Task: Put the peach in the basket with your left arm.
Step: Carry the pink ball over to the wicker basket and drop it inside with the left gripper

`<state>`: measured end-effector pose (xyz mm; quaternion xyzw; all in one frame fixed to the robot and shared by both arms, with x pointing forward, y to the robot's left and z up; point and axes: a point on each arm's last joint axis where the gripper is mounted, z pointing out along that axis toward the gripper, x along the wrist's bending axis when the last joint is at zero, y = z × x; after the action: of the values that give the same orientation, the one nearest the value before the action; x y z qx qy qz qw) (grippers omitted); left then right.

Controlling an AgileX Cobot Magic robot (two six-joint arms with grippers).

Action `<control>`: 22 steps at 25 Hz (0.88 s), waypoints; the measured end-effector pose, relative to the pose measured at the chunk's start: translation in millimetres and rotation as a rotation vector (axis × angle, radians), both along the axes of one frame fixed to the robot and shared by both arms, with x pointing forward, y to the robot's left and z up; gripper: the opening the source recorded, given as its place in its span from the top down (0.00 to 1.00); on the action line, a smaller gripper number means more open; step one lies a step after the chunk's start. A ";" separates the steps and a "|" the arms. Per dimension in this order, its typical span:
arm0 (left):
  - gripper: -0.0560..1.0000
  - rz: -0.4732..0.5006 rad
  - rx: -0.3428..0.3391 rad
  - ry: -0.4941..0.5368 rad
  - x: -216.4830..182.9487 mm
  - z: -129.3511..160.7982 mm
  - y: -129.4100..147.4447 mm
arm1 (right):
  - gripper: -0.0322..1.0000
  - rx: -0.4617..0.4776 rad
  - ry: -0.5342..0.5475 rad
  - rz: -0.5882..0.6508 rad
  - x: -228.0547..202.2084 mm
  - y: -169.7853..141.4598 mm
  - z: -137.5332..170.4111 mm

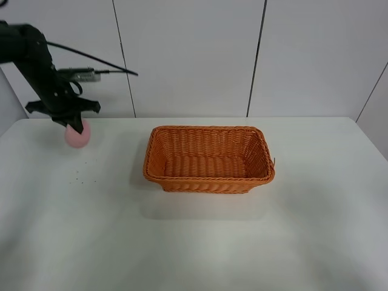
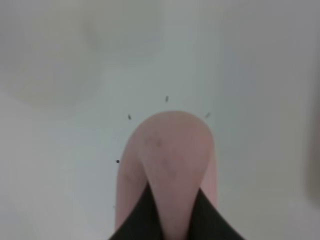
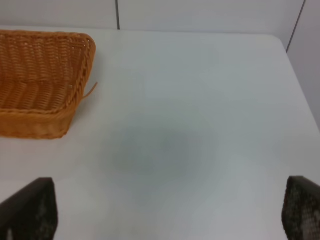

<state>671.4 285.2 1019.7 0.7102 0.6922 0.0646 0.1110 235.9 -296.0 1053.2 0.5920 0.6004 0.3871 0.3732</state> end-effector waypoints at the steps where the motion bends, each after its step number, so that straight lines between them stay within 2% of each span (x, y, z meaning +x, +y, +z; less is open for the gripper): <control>1: 0.90 -0.005 -0.005 -0.022 -2.7 15.4 -1.8 | 0.30 0.000 0.000 0.000 0.0 0.0 0.0; 5: 0.90 -0.064 -0.019 -0.056 -7.6 48.4 -26.5 | 0.30 0.000 0.000 0.000 0.0 0.0 0.0; 10: 0.90 -0.230 -0.034 -0.044 -13.8 55.7 -99.4 | 0.30 0.000 0.000 0.000 0.0 0.0 0.0; 16: 0.90 -0.431 -0.053 -0.041 -17.4 32.0 -205.9 | 0.30 0.000 0.000 0.000 0.0 0.0 0.0; 18: 0.90 -0.482 -0.060 -0.035 -18.5 16.0 -238.1 | 0.30 0.000 0.000 0.000 0.0 0.0 0.0; 22: 0.90 -0.540 -0.076 -0.045 -19.0 -21.1 -279.7 | 0.30 0.000 0.000 0.000 0.0 0.0 0.0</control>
<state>652.4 5.5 998.6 0.8627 0.4772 0.0225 0.1660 235.9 -296.0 1053.2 0.5920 0.6004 0.3871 0.3732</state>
